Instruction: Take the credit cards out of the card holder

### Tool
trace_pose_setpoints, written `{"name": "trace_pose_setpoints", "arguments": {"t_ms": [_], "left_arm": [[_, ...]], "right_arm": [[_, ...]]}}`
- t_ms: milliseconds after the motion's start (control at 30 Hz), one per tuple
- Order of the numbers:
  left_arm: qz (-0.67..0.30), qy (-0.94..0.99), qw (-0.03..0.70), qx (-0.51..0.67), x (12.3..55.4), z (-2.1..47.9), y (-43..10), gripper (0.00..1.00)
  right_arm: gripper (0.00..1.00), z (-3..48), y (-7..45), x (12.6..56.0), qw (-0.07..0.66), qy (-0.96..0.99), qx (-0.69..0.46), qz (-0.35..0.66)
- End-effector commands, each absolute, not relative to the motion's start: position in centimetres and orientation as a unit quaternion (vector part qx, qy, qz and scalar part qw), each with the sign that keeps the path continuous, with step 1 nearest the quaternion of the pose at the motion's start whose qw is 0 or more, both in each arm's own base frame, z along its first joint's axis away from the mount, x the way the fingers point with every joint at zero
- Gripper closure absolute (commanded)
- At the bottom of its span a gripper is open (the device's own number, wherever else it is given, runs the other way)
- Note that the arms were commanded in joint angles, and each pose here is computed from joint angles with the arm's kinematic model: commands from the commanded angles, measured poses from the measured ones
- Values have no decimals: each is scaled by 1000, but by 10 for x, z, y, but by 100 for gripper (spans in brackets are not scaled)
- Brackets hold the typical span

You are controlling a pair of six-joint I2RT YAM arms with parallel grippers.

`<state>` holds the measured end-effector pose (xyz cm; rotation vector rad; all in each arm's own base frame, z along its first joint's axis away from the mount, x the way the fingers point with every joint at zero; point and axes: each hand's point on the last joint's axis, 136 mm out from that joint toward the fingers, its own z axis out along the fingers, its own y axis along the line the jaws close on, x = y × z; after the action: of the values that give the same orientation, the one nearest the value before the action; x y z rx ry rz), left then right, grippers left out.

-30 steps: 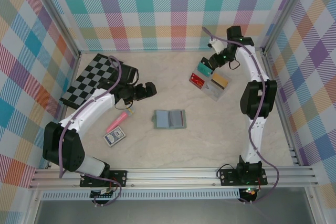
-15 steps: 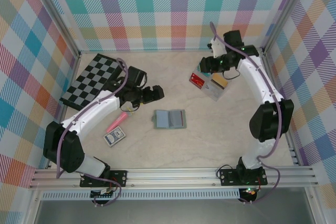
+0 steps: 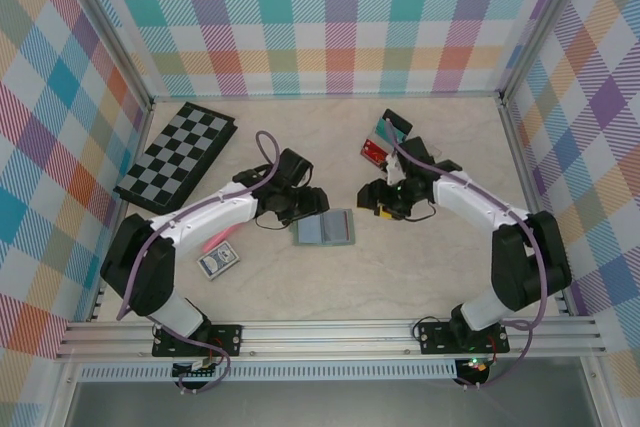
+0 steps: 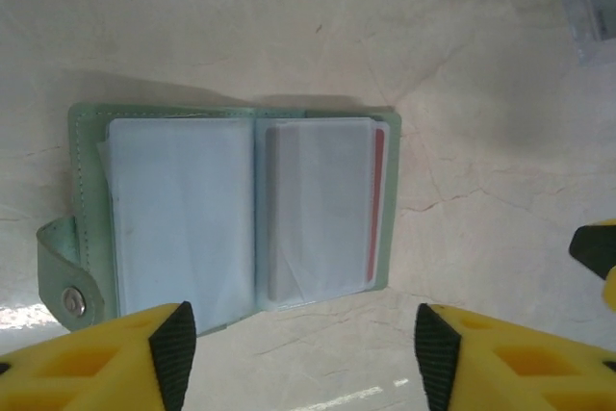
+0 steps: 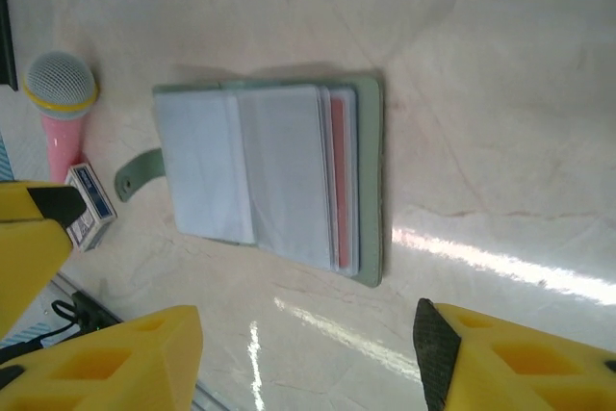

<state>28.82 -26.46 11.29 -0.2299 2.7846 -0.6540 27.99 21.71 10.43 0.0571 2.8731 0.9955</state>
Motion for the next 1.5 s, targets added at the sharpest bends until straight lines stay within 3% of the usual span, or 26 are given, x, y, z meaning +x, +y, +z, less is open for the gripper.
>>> {"name": "trace_pose_setpoints", "arguments": {"t_ms": [0,133,300,700,1133,1467], "left_arm": [[-200,966,129,-99,288,95,-260,43],[-148,975,128,-103,287,78,-244,52],[-158,977,101,-105,289,60,-252,69],[-106,979,106,-141,289,41,-224,67],[-111,980,77,-145,286,22,-227,62],[-152,977,57,-135,283,19,-240,81]], "right_arm": [[41,108,244,290,56,925,24,375],[44,93,257,287,33,926,19,374],[48,80,263,289,21,927,27,374],[54,60,281,291,-6,932,8,362],[53,41,290,285,-30,944,-13,328],[63,27,296,281,-51,945,-16,323]]}}
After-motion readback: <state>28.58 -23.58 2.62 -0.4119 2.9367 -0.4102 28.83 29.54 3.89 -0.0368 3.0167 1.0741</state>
